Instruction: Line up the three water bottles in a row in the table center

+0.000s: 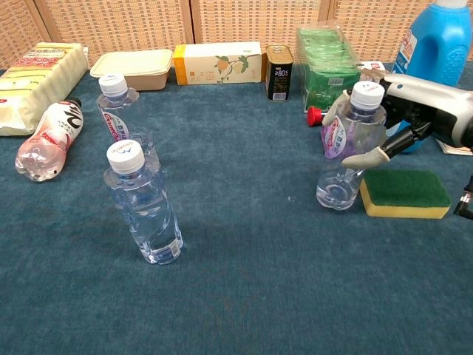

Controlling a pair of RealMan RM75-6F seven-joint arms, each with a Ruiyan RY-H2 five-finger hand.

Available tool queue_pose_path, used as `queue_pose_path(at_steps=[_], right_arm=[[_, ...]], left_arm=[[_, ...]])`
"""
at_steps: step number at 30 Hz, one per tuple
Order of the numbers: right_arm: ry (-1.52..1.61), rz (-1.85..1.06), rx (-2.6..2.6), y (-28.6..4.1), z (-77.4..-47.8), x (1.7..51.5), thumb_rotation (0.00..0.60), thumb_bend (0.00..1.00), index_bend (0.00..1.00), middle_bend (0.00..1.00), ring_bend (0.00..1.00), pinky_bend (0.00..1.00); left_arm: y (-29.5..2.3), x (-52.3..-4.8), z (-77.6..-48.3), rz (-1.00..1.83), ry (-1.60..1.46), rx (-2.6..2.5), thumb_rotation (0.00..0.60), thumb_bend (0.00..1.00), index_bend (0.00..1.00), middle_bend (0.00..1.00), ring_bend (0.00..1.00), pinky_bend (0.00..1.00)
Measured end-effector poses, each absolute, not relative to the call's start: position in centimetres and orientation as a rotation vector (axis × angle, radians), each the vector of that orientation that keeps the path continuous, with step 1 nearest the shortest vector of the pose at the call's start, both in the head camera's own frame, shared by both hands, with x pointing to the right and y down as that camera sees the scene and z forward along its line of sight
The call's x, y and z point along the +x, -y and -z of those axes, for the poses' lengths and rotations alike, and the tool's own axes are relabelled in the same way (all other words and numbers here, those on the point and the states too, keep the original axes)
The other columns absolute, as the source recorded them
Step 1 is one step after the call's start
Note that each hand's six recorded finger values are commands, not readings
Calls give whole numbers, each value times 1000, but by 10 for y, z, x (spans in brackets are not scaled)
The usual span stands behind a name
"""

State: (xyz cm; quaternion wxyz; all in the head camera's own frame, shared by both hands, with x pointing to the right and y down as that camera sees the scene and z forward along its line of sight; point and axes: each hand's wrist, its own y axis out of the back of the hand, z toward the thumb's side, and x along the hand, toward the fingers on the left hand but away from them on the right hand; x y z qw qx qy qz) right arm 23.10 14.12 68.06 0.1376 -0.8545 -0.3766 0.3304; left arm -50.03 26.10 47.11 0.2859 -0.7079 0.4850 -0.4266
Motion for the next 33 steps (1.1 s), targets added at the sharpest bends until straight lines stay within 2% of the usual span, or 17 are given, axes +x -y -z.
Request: queue_pose_path(at_steps=[2,7,13,19,27,33], right_arm=[[1085,-946,-2475,-141,-678,233,600,163,64,190,200,564],[1096,-915,-2452,-140,-669,237,600,137,36,111,124,525],[1140,-884,-2430,-139,-649,249,600,134,36,99,119,503],[1182,-896,-2368,-146,-616,284,600,132,36,95,107,441],[1229,-992,-2257,-174,-577,345,600,132,36,91,96,370],[1267,-1080,-2171,-203,-559,382,600,115,36,76,67,297]], left_arm=[[-261,-500,-471,1138,-1296,-1894,600,122,0,0,0,0],[-262,-500,-471,1135,-1294,-1895,600,122,0,0,0,0],[-263,-498,-471,1130,-1284,-1906,600,122,0,0,0,0],[-263,-496,-473,1119,-1265,-1938,600,121,0,0,0,0],[-261,-490,-476,1091,-1236,-1969,600,121,0,0,0,0],[-258,-478,-493,1064,-1144,-2066,600,121,0,0,0,0]])
